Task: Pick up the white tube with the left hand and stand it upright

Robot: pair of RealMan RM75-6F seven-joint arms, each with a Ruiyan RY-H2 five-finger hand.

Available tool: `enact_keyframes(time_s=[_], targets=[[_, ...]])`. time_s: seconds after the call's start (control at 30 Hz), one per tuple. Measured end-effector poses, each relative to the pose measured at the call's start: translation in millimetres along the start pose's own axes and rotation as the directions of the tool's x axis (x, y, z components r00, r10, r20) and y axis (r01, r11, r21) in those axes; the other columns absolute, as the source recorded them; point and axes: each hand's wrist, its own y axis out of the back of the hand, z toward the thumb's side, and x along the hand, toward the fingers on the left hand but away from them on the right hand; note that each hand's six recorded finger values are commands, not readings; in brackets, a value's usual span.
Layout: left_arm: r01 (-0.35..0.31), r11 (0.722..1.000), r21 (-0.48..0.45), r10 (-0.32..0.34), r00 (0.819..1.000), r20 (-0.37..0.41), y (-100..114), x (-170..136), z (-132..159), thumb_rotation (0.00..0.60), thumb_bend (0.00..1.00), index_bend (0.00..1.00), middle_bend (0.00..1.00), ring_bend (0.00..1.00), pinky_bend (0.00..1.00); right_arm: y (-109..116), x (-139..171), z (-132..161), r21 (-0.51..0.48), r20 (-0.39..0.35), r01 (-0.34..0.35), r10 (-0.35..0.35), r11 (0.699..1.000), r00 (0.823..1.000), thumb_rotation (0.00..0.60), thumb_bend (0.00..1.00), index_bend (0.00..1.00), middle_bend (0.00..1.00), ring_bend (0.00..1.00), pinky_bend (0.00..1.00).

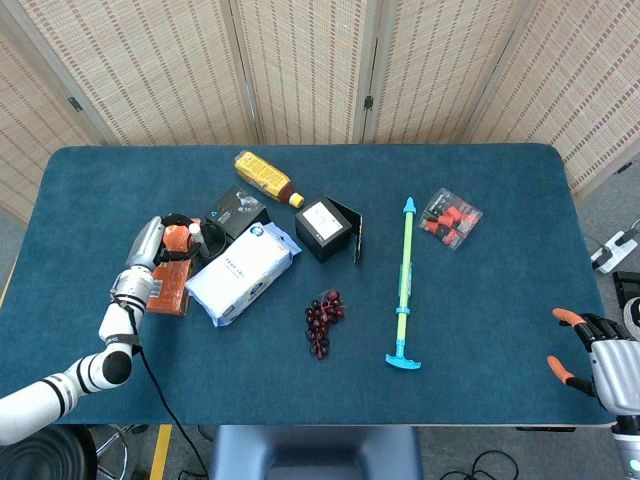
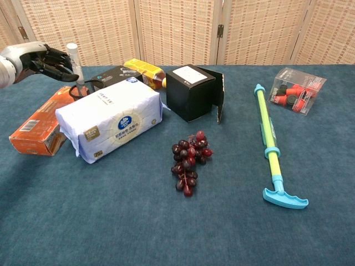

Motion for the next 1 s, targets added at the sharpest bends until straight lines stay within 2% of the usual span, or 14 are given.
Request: enact_keyframes(time_s=[0.03, 0.1, 0.17, 0.27, 0.37, 0.47, 0.57, 0.7, 0.8, 0.9, 1.0], targets=[[0.000, 1.000, 0.009, 0.000, 1.000, 0.000, -0.7, 0.2, -0.5, 0.600, 0.48, 0.44, 0.31, 0.23, 0.18, 0.2, 0.0, 0.0, 0.000, 0.000, 0.001, -0.001, 1.000, 1.000, 0.600, 0.18, 0.26, 0.36, 0.26, 0.30], [-0.002, 0.999, 0.034, 0.002, 1.000, 0.001, -0.7, 0.0, -1.3, 0.600, 0.45, 0.22, 0.20, 0.15, 0.17, 0.8, 0.1, -0.3, 0.001, 0.000, 0.002, -0.002, 1.000, 1.000, 0.600, 0.18, 0.26, 0.36, 0.26, 0.30], [-0.013, 0.998, 0.061, 0.013, 1.000, 0.006, 2.4, -0.9, -1.9, 0.600, 0.43, 0.10, 0.14, 0.10, 0.17, 1.3, 0.2, -0.7, 0.002, 0.001, 0.004, -0.004, 1.000, 1.000, 0.600, 0.18, 0.26, 0.36, 0.26, 0.30], [-0.039, 0.993, 0.107, 0.038, 0.999, 0.017, 12.9, -4.6, -2.7, 0.600, 0.42, 0.07, 0.12, 0.08, 0.16, 2.2, -0.2, -1.1, 0.001, 0.002, 0.007, -0.007, 1.000, 1.000, 0.600, 0.18, 0.26, 0.36, 0.26, 0.30], [-0.064, 0.989, 0.132, 0.061, 0.998, 0.025, 25.3, -10.7, -4.2, 0.600, 0.42, 0.06, 0.12, 0.08, 0.16, 2.9, -1.5, -1.9, 0.001, 0.003, 0.008, -0.008, 1.000, 1.000, 0.600, 0.18, 0.26, 0.36, 0.26, 0.30], [-0.118, 0.980, 0.161, 0.113, 0.993, 0.039, 42.1, -19.8, -7.5, 0.600, 0.41, 0.08, 0.14, 0.08, 0.16, 4.0, -4.2, -1.8, 0.004, -0.002, 0.008, -0.008, 1.000, 1.000, 0.600, 0.18, 0.26, 0.36, 0.26, 0.30], [-0.190, 0.958, 0.216, 0.184, 0.982, 0.049, 64.5, -32.9, -15.2, 0.600, 0.41, 0.12, 0.15, 0.09, 0.16, 6.2, -8.2, -0.9, 0.002, -0.012, 0.006, -0.006, 1.000, 1.000, 0.600, 0.18, 0.26, 0.36, 0.26, 0.30], [-0.278, 0.902, 0.329, 0.278, 0.959, 0.050, 91.7, -58.4, -33.4, 0.600, 0.41, 0.18, 0.18, 0.11, 0.16, 9.4, -15.7, 0.8, -0.020, -0.026, -0.006, 0.005, 1.000, 1.000, 0.600, 0.18, 0.26, 0.37, 0.26, 0.30], [-0.318, 0.858, 0.403, 0.326, 0.944, 0.051, 103.3, -82.7, -48.8, 0.600, 0.42, 0.21, 0.19, 0.12, 0.16, 10.8, -22.6, 2.2, -0.050, -0.036, -0.023, 0.021, 0.998, 0.999, 0.600, 0.18, 0.26, 0.37, 0.26, 0.30], [-0.333, 0.822, 0.463, 0.348, 0.936, 0.056, 107.2, -111.6, -61.8, 0.600, 0.42, 0.23, 0.20, 0.13, 0.16, 12.0, -32.6, 5.4, -0.071, -0.055, -0.041, 0.038, 0.997, 0.998, 0.600, 0.18, 0.26, 0.37, 0.26, 0.30], [-0.328, 0.793, 0.514, 0.348, 0.936, 0.061, 105.7, -142.2, -71.4, 0.600, 0.41, 0.24, 0.20, 0.13, 0.16, 12.4, -40.7, 10.1, -0.075, -0.074, -0.050, 0.045, 0.996, 0.996, 0.600, 0.18, 0.26, 0.37, 0.26, 0.30]])
